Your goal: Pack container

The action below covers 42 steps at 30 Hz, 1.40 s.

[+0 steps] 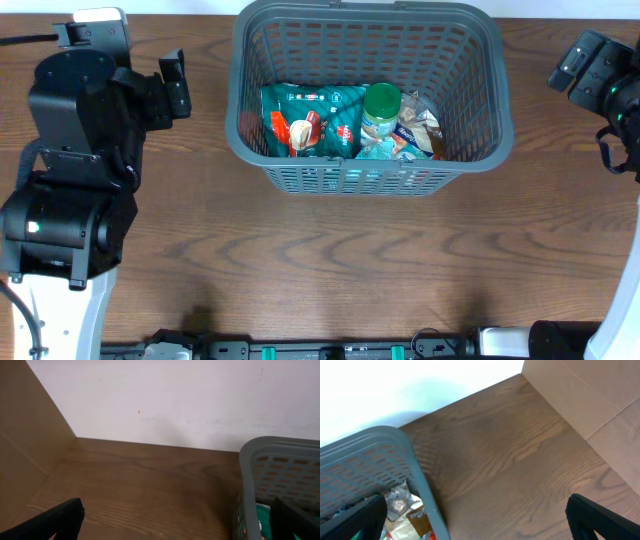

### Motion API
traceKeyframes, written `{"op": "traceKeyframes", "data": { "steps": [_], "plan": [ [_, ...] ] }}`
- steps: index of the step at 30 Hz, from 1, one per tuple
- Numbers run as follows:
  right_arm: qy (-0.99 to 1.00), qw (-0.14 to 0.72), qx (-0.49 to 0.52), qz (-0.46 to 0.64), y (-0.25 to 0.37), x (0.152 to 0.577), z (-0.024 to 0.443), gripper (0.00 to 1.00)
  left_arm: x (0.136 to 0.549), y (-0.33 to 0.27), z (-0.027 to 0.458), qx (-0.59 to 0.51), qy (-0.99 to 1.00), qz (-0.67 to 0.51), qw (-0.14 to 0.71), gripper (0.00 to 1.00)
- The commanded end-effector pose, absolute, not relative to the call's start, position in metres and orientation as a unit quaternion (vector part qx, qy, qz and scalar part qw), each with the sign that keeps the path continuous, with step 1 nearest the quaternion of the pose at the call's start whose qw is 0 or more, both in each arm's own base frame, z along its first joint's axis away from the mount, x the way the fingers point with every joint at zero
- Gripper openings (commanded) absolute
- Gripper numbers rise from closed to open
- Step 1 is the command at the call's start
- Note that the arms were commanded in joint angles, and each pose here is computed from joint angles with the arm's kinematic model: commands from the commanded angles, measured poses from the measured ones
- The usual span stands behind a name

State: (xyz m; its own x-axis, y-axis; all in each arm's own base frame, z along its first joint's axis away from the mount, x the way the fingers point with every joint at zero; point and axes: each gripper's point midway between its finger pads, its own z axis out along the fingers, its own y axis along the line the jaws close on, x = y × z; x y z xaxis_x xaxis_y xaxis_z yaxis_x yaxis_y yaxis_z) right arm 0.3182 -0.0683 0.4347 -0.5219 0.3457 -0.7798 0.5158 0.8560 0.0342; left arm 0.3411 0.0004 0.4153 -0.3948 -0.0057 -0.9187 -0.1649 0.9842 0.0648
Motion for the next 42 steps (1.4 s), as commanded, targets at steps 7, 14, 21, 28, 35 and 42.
{"op": "traceKeyframes", "data": {
  "steps": [7,14,21,28,35,42],
  "plan": [
    [0.862,0.422,0.26,-0.106,-0.073,0.317,0.435,0.99,0.34,0.005,0.418,-0.065,0.829,0.078,0.55,0.99],
    [0.862,0.422,0.26,-0.106,-0.073,0.317,0.435,0.99,0.334,0.007,0.418,-0.061,0.832,0.082,0.546,0.98],
    [0.862,0.422,0.26,-0.106,-0.073,0.317,0.435,0.99,0.288,0.012,0.438,-0.066,0.809,0.07,0.58,0.99],
    [0.862,0.422,0.26,-0.106,-0.073,0.317,0.435,0.99,0.229,0.022,0.425,-0.075,0.785,0.058,0.612,0.99],
    [0.862,0.422,0.26,-0.106,-0.073,0.317,0.435,0.99,0.218,0.015,0.375,-0.064,0.764,0.014,0.642,0.99],
    [0.862,0.422,0.26,-0.106,-0.073,0.317,0.435,0.99,0.237,0.0,0.308,-0.048,0.735,-0.042,0.674,0.99]
  ]
}}
